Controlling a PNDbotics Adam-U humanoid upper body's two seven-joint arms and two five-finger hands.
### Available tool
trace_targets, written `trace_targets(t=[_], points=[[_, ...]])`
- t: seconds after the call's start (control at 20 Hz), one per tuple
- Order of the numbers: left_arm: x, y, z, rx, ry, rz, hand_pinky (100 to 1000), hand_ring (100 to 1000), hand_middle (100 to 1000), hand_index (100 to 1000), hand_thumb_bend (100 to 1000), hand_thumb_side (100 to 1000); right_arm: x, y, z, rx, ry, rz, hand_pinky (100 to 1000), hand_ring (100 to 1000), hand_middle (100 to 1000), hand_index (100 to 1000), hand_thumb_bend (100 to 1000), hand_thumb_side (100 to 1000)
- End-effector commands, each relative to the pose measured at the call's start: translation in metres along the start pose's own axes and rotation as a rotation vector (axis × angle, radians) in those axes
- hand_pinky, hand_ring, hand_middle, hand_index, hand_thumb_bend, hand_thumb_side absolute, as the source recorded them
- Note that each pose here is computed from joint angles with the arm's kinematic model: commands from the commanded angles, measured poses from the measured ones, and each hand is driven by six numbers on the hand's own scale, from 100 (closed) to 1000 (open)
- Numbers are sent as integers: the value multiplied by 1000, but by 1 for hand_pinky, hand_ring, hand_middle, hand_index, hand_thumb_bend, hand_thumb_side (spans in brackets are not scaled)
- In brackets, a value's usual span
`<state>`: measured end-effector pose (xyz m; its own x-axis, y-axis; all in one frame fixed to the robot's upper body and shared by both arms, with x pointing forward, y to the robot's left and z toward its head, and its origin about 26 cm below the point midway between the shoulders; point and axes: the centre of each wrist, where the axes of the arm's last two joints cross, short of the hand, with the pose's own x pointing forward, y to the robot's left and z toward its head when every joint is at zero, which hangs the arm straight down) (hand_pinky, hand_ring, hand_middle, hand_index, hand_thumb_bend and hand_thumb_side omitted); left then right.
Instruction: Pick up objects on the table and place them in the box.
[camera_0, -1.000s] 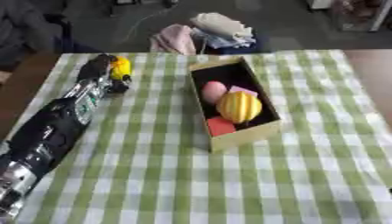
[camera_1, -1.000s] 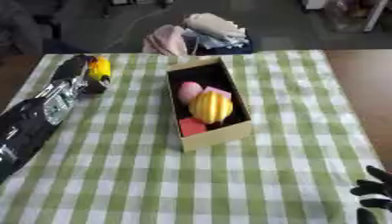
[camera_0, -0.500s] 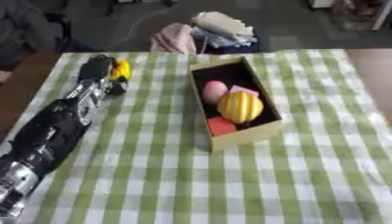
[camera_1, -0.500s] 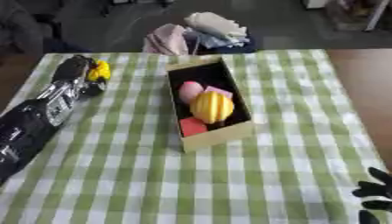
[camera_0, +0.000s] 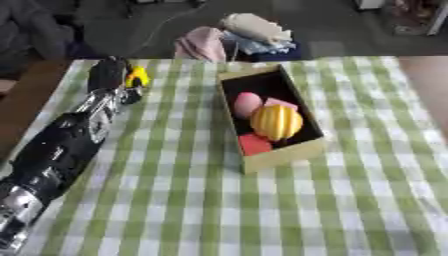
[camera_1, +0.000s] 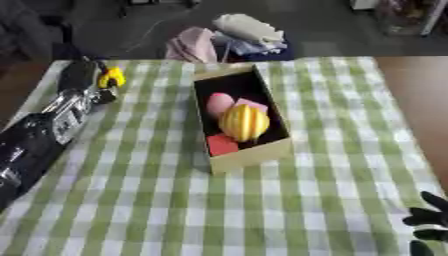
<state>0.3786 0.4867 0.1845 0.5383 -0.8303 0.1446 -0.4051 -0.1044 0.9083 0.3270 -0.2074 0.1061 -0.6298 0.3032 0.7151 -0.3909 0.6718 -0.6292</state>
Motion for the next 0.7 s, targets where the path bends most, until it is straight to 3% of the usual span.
trace_targets(t=[0.05,0.4,0.55,0.7], points=[[-1,43,-14,137,-45,33,528,309,308,424,100,199,2,-5,0,-7,-7,13,734,891,693,986,100,472],[58,71,1,188,-348,130,547,337,333,447,100,169,2,-3,1,0,-6,13,734,891,694,986,100,470],[90,74,18,160,-516,149,558,351,346,463,100,173,2,-3,0,2,-8,12,735,891,694,986,100,470],[121,92,47,92,-681,161,572,369,366,484,100,180,2,-3,0,4,-10,10,735,891,694,986,100,470]])
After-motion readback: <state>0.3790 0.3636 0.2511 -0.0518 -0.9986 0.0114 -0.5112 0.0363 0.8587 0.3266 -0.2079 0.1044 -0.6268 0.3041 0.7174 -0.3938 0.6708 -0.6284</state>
